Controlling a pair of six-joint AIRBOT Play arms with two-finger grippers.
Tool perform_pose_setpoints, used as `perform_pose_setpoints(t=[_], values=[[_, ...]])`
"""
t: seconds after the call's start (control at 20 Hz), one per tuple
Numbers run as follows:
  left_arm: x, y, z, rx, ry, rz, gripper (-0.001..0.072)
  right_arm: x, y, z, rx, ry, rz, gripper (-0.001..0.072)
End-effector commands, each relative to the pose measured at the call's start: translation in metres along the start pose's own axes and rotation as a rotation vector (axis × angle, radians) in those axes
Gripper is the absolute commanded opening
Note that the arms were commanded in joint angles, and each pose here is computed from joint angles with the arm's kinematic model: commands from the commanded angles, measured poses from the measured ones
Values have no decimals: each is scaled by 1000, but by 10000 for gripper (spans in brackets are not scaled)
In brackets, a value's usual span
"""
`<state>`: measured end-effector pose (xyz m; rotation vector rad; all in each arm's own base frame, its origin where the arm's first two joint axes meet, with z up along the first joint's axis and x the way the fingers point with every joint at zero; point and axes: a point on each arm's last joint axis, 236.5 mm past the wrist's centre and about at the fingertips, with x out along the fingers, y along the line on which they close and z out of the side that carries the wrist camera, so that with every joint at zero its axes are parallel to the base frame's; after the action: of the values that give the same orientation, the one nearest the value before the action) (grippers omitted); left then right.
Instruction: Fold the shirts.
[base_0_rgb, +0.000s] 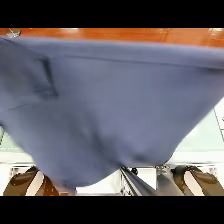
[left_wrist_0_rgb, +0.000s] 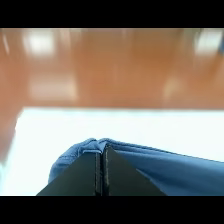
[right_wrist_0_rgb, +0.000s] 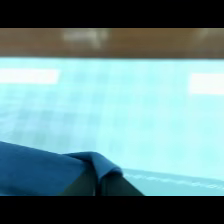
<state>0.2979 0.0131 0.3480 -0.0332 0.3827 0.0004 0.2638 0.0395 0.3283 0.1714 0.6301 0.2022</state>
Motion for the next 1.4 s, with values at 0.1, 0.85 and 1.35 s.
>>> perform_pose_setpoints(t=[0.1, 0.85, 1.35], values=[[152, -5, -85, -160, 271, -98, 19, 160, -41, -43, 146, 227, 107, 31], [319, -27, -239, -514, 640, -75, 19, 393, -99, -98, 458, 527, 124, 32], [244, -12, -348, -270, 1117, -163, 20, 347, -101, -198, 309, 919, 93, 32]])
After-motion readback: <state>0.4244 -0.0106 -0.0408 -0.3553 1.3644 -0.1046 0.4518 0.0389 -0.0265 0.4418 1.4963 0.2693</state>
